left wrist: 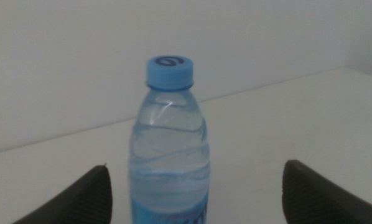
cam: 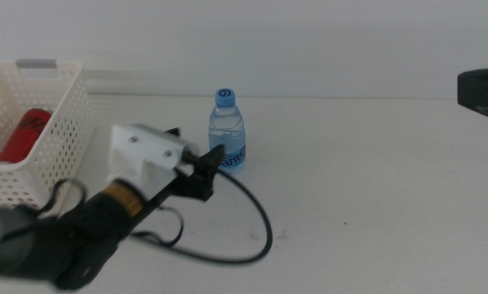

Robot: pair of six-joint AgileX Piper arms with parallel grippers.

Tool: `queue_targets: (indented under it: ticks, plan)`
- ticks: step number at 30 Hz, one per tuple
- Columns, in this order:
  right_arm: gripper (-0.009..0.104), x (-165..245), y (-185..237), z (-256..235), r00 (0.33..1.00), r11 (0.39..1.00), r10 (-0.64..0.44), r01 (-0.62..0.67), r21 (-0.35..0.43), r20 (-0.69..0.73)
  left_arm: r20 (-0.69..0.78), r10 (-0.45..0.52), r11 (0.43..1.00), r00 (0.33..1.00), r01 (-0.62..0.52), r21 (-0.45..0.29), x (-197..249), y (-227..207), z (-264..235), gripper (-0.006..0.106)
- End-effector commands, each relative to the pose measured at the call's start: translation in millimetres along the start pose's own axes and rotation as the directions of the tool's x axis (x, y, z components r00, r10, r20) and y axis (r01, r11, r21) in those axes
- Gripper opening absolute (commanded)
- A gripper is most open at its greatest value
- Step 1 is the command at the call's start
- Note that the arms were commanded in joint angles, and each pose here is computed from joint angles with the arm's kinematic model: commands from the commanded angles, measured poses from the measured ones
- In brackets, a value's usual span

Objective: Use arms to grab the bottles and put them into the dustbin to the left of the table.

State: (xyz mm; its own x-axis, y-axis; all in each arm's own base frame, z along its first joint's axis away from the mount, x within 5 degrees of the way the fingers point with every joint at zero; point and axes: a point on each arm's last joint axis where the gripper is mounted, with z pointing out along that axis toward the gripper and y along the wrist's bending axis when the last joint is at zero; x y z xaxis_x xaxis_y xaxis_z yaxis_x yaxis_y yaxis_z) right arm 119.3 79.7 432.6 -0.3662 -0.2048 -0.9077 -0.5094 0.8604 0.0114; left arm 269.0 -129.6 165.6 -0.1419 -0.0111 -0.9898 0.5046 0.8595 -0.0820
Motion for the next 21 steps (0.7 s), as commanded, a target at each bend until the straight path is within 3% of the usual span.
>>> queue_targets:
  ticks: [1, 12, 21]
  plan:
    - [0.085, -1, -1, -1, 1.000, 1.000, -0.002, 0.002, 0.010, 0.014, 0.026, -0.016, 0.997, 1.000, 0.014, 0.071, 2, 2, 21, 0.094]
    - [0.085, -1, -1, -1, 1.000, 1.000, -0.002, 0.002, 0.010, 0.014, -0.009, -0.077, 0.997, 0.997, 0.077, 0.028, 27, 19, 85, 0.094]
    - [0.085, -1, -1, -1, 1.000, 1.000, -0.002, 0.002, 0.010, 0.014, -0.024, -0.064, 0.998, 0.998, 0.064, 0.014, 59, 29, 124, 0.094]
